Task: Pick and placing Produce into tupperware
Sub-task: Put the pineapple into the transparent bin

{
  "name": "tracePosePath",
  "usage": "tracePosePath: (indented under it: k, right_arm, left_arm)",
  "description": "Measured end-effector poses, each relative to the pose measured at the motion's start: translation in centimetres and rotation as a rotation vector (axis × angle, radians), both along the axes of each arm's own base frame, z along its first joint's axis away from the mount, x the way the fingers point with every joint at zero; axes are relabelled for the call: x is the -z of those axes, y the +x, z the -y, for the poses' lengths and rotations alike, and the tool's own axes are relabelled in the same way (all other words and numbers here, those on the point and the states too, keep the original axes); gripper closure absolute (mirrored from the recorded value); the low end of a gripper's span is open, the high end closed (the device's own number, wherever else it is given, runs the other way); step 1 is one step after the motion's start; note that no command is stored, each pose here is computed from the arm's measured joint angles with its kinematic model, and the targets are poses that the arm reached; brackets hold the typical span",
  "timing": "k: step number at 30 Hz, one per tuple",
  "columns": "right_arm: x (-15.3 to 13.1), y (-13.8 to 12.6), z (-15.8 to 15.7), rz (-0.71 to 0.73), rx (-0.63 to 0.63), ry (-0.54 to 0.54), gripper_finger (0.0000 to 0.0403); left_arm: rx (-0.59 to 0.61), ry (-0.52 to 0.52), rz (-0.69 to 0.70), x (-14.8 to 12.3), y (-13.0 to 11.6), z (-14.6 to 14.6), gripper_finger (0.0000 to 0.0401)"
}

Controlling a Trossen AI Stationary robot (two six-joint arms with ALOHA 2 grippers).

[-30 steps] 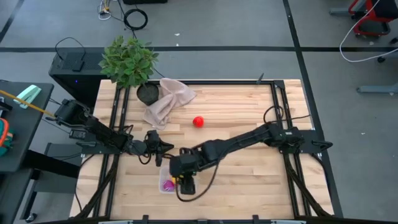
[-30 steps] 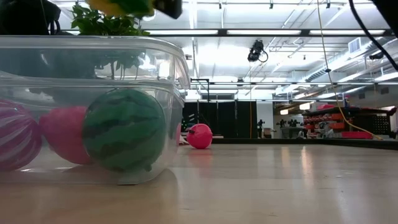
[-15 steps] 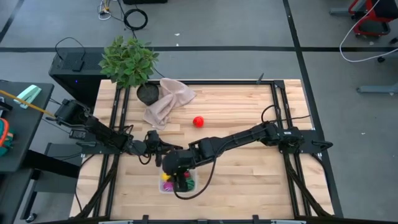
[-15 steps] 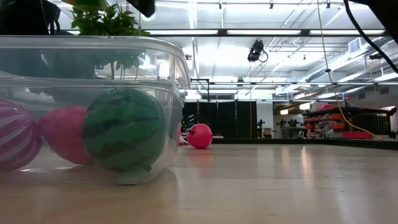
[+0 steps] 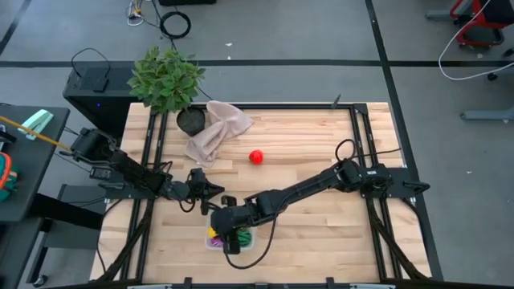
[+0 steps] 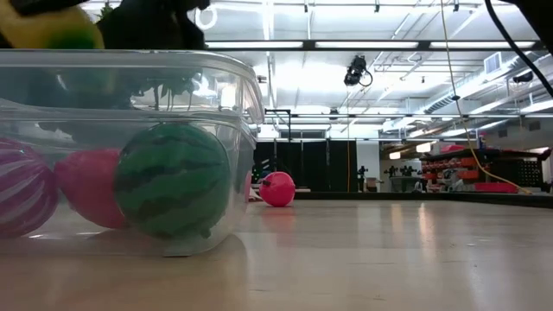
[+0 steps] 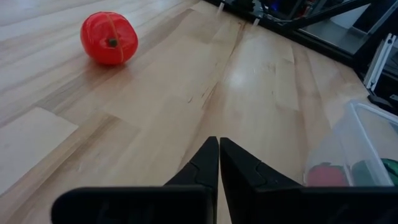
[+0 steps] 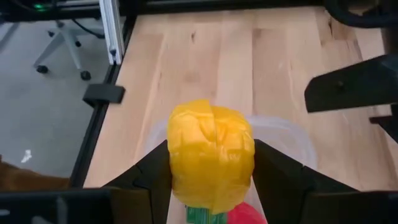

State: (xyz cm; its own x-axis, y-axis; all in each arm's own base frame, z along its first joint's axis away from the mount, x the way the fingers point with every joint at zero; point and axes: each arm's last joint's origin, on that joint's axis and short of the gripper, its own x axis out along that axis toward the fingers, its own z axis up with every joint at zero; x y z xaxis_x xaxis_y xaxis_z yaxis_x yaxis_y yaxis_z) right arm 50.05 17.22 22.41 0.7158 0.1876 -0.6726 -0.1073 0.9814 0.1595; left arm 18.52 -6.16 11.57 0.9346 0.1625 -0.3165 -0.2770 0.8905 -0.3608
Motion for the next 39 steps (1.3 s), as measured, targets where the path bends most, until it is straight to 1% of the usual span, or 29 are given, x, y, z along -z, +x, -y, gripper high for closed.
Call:
tracePosePath:
  k: [4,8,14,19,26,30,39]
  right_arm:
    - [0.6,0.0,-0.2,0.024,0.026,-0.003,0.0215]
    - [0.5,0.1,-0.3,0.052,0.056,-0.035,0.0215]
    - [-0.4,0.7,-0.5,0.168,0.074,-0.038,0.0215]
    - [-0.3,0.6,-0.4,0.162,0.078,-0.075,0.0215]
    - [-0.3,0.7,-0.2,0.165,0.073,-0.093,0.0214]
    - [-0.3,0.7,-0.1,0.164,0.074,-0.095,0.0204]
    - [0.0,0.4,-0.1,0.120,0.069,-0.112,0.0179]
  left_arm:
    - [0.000,-0.001,0.001,0.0,0.0,0.0,0.0376]
    - [0.000,-0.001,0.000,0.0,0.0,0.0,0.0372]
    - [0.000,0.000,0.000,0.0,0.0,0.0,0.0380]
    - [0.000,0.000,0.000,0.0,0.0,0.0,0.0384]
    - [0.000,0.000,0.000,0.0,0.0,0.0,0.0374]
    - [0.000,0.000,0.000,0.0,0.0,0.0,0.0372]
    - [0.000,0.000,0.000,0.0,0.0,0.0,0.0385]
